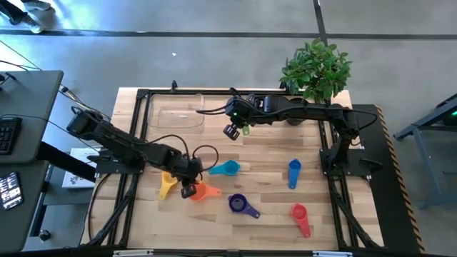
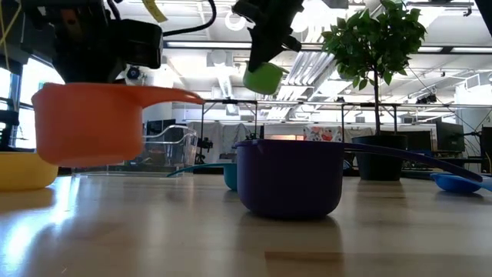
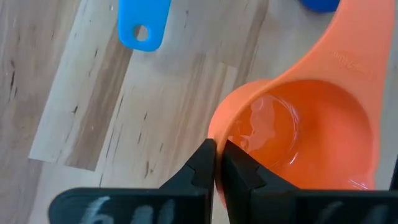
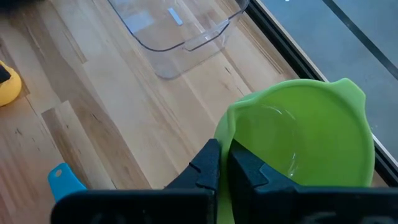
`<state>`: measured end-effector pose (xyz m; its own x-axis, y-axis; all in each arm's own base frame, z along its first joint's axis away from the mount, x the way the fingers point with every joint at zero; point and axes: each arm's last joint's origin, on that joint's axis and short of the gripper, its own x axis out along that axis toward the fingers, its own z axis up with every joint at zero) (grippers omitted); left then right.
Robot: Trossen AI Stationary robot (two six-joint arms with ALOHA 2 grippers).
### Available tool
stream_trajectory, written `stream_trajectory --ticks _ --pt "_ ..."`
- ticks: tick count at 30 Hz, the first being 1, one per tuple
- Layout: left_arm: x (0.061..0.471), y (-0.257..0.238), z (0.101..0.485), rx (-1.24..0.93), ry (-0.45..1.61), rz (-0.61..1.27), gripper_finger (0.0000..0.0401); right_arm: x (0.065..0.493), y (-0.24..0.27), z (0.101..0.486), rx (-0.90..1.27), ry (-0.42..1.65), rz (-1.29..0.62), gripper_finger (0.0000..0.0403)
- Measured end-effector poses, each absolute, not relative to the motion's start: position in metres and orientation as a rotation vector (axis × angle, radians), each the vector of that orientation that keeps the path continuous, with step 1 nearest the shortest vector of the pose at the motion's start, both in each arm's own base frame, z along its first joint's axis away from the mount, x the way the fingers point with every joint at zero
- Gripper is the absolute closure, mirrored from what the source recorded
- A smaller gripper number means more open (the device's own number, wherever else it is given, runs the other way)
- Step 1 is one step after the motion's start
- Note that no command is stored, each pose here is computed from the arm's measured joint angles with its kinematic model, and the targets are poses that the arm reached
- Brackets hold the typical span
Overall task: Nest measuring cups in basket
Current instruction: Stack the green measuring cup on top of the orange measuring cup
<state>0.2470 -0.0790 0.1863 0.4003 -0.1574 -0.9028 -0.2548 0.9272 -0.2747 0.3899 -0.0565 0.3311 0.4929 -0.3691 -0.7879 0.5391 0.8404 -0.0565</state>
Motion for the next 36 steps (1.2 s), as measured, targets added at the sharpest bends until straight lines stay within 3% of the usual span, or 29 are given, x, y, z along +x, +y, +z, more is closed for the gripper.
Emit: stream_trajectory --ticks 11,29,36 --pt "0.253 -0.080 0.167 -0.371 1.237 0.096 0.0393 0.389 -0.057 0.331 0.206 0.904 -0.571 0.0399" --pt "0.252 -0.081 0.167 -0.380 1.249 0.072 0.0392 0.389 -0.057 0.331 0.206 0.903 -0.572 0.0399" --pt "0.252 -0.082 0.167 -0.394 1.257 0.056 0.0352 0.389 -0.057 0.331 0.206 0.902 -0.572 0.0399"
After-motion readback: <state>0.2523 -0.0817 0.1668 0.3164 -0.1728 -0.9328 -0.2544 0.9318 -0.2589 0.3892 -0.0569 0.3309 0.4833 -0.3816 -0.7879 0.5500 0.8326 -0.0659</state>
